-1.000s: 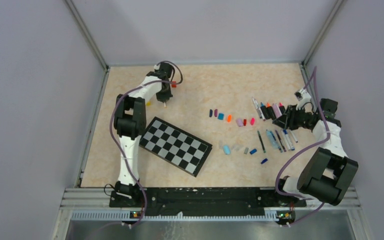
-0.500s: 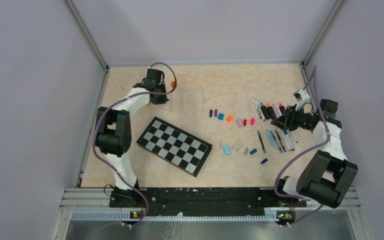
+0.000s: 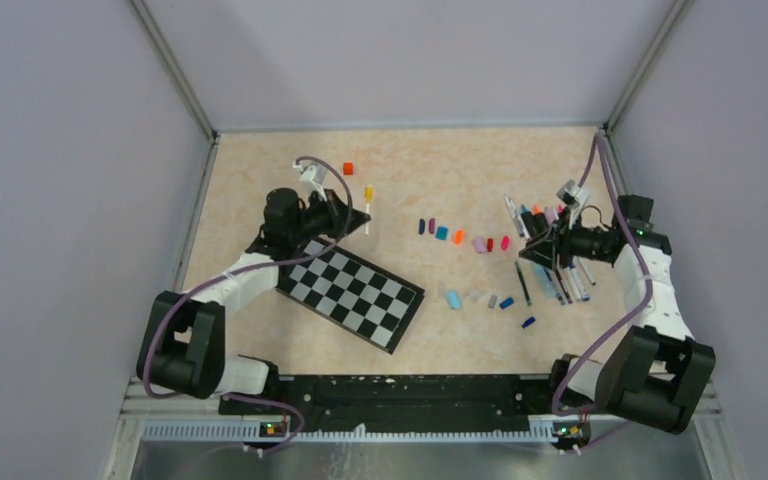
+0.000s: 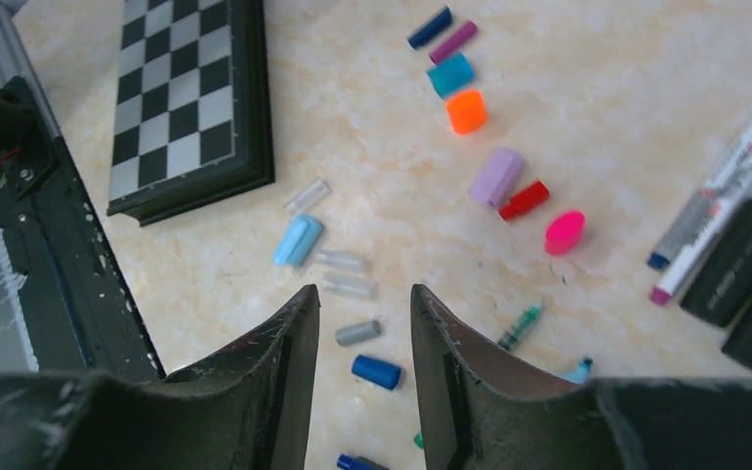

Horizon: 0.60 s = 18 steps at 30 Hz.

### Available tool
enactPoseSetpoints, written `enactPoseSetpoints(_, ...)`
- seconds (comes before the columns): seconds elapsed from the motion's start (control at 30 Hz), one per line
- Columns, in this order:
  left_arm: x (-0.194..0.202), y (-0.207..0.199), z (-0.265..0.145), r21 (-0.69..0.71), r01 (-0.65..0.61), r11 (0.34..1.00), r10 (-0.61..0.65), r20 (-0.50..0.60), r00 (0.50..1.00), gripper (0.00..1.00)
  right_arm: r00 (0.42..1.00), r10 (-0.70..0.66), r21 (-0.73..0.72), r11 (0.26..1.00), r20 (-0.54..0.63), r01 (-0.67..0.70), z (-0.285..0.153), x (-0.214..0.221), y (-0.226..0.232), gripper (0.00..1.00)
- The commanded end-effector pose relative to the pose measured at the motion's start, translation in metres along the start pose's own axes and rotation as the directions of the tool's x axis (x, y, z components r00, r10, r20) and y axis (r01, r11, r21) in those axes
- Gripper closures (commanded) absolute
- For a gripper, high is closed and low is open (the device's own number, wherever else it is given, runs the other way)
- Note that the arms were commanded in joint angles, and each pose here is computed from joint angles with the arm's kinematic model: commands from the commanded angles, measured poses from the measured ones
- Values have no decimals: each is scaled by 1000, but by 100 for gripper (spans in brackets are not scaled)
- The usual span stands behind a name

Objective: Open the pen caps
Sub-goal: Pick up the pen from the center of the board.

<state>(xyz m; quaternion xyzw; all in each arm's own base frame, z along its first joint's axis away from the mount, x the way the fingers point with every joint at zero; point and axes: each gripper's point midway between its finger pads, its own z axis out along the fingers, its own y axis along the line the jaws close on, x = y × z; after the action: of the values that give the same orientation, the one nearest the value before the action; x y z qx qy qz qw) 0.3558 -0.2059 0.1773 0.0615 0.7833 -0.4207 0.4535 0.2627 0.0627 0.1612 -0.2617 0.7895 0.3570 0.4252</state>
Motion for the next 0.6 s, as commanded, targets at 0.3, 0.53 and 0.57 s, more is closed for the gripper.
enactPoseSetpoints(0.3, 16, -172, 3, 464, -156, 872, 82, 177, 981, 100, 990, -41, -329, 941, 134, 83, 39, -83, 99, 58)
enactPoseSetpoints(0.53, 27, -202, 22, 477, -99, 873, 12, 182, 983, 100, 924, 337, -437, 869, 182, -231, 45, -132, 122, 55)
enactPoseSetpoints(0.57, 29, -204, 25, 474, -86, 876, -1, 180, 984, 100, 916, 355, -451, 859, 187, -241, 45, -133, 125, 55)
